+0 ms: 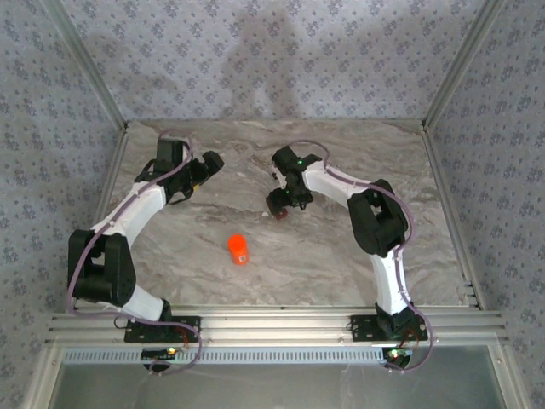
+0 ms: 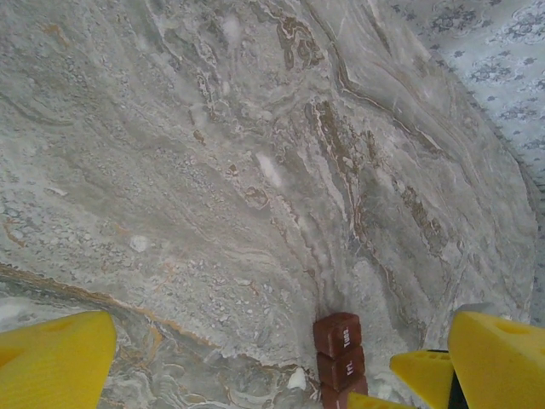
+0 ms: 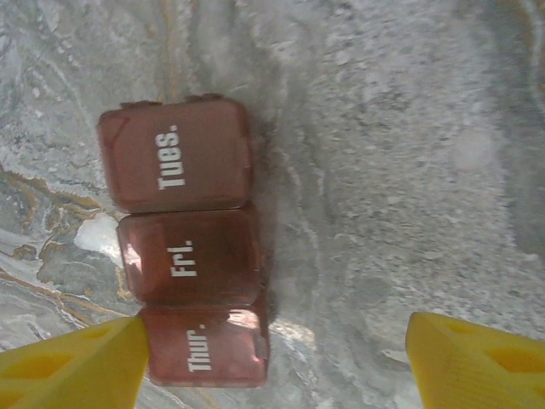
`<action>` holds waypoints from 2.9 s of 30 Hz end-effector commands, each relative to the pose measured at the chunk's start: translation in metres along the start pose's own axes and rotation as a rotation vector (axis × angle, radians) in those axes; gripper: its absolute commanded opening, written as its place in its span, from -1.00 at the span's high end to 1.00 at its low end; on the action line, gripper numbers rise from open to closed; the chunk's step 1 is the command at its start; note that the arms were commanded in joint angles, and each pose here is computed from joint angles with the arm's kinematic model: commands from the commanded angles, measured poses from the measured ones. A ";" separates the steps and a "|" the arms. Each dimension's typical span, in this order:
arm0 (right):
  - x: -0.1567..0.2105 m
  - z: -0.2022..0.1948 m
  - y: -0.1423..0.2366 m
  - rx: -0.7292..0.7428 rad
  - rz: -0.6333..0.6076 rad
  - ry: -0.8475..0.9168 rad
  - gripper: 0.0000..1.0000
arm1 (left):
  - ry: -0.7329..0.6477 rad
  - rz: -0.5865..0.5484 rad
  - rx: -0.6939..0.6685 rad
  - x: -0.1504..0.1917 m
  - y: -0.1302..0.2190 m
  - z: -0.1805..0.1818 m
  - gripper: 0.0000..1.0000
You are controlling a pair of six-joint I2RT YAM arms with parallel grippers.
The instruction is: Sort the pills into containers
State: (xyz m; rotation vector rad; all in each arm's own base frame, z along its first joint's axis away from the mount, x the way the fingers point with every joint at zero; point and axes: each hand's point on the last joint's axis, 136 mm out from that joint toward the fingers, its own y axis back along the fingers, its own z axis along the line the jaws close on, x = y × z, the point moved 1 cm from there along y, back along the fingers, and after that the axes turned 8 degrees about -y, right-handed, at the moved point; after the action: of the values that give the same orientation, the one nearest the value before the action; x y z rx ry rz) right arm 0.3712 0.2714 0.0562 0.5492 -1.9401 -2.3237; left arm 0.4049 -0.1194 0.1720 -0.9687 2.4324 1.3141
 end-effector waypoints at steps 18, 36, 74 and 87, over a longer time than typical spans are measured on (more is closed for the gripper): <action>0.015 0.022 -0.015 -0.001 0.057 0.103 -0.44 | -0.001 0.011 0.044 -0.003 -0.001 -0.017 -0.99; 0.017 0.030 0.022 -0.066 -0.033 0.136 0.45 | 0.043 0.021 0.131 0.002 0.012 -0.040 -0.99; 0.007 0.047 0.120 -0.341 -0.366 0.123 0.48 | 0.292 0.222 0.591 0.070 0.007 -0.202 -0.99; 0.007 0.039 0.106 -0.276 -0.344 0.107 0.56 | 0.293 0.233 0.620 0.071 0.017 -0.219 -0.99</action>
State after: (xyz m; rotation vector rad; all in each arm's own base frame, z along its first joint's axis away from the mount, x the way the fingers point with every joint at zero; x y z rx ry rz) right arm 0.3349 0.2781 0.1647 1.0150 -1.5525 -2.6460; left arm 0.3687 -0.3069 0.2497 -0.8094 2.9653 0.5072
